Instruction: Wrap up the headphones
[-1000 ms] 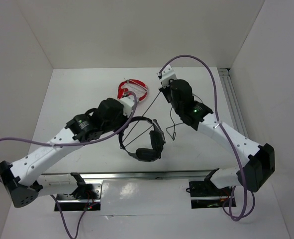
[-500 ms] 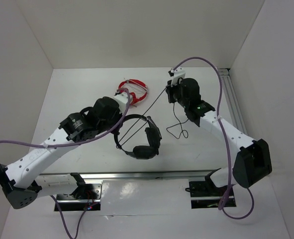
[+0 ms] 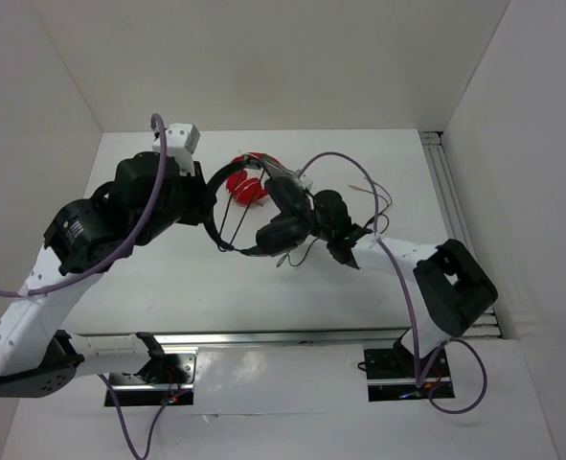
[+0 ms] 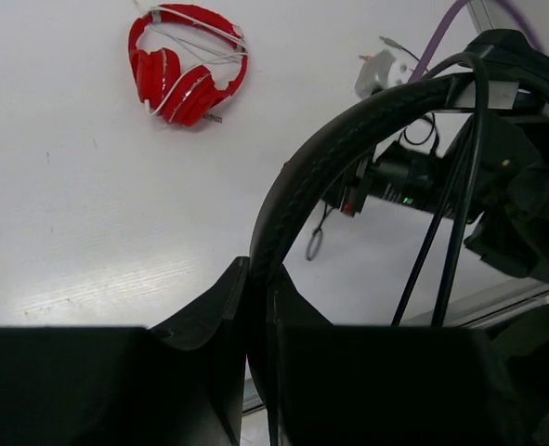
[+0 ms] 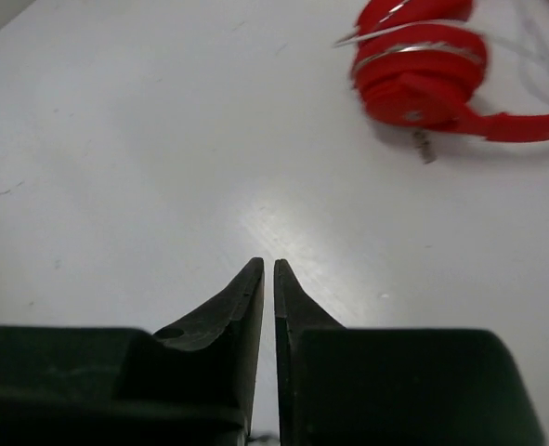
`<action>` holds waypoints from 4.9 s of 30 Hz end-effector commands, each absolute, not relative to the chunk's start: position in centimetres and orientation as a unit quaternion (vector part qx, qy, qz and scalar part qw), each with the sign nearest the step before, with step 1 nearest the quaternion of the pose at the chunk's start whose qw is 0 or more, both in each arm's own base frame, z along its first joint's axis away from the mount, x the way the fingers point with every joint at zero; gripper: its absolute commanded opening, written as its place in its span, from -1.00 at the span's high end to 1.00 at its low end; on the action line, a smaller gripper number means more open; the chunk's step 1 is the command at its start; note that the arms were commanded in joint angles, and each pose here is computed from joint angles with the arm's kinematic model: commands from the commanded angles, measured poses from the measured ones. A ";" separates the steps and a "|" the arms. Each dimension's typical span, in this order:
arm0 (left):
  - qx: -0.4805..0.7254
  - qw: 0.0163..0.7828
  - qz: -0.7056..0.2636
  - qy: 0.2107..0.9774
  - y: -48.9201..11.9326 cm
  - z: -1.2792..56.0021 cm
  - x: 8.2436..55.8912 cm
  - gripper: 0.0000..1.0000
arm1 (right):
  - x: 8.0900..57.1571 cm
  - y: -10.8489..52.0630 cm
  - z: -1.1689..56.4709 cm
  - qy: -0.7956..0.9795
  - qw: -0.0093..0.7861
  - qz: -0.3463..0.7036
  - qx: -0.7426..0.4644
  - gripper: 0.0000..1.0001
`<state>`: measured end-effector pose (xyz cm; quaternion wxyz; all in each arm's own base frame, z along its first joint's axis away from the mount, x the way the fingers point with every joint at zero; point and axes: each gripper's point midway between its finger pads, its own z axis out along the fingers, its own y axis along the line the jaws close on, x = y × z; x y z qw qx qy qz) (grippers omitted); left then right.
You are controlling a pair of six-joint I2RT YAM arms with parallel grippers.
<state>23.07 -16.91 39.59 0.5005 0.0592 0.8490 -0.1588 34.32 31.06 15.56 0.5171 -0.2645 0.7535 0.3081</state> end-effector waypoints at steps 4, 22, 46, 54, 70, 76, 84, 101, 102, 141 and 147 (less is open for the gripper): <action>-0.099 0.535 -0.197 0.816 -14.5 43.9 23.1 1.00 | 28.8 37.7 13.6 0.684 0.468 0.470 -0.304 0.63; -0.259 0.554 -0.059 0.789 -6.3 42.3 27.5 1.00 | 24.1 36.4 5.1 0.749 0.446 0.409 -0.271 1.00; -0.015 0.307 0.168 0.937 -9.9 16.7 30.3 1.00 | 18.3 32.9 27.2 0.708 0.605 0.135 -0.338 1.00; 0.114 0.332 0.072 0.933 -14.6 17.6 25.0 1.00 | 27.7 24.7 30.6 0.726 0.640 0.049 -0.245 1.00; 0.213 0.422 -0.148 0.869 -19.1 29.6 17.7 1.00 | 32.7 24.6 26.9 0.733 0.587 0.212 -0.270 0.93; 0.182 0.445 -0.196 0.855 -19.2 35.1 17.2 1.00 | 28.8 31.6 24.8 0.680 0.512 0.406 -0.333 0.73; 0.115 0.437 -0.221 0.864 -18.7 36.9 16.7 1.00 | 28.6 36.2 21.9 0.644 0.497 0.489 -0.315 0.55; -0.113 0.527 -0.218 0.814 -11.9 44.9 18.5 1.00 | 30.1 36.3 8.9 0.711 0.434 0.495 -0.249 0.50; -0.120 0.531 -0.212 0.812 -11.6 45.0 18.7 1.00 | 29.8 35.8 8.0 0.719 0.429 0.489 -0.244 0.54; 0.038 0.263 0.225 0.937 -12.8 14.4 32.0 1.00 | 22.7 28.8 31.3 0.733 0.587 0.156 -0.307 1.00; 0.085 0.264 0.172 0.945 -12.6 13.4 28.9 1.00 | 27.3 23.2 32.1 0.748 0.608 0.066 -0.258 1.00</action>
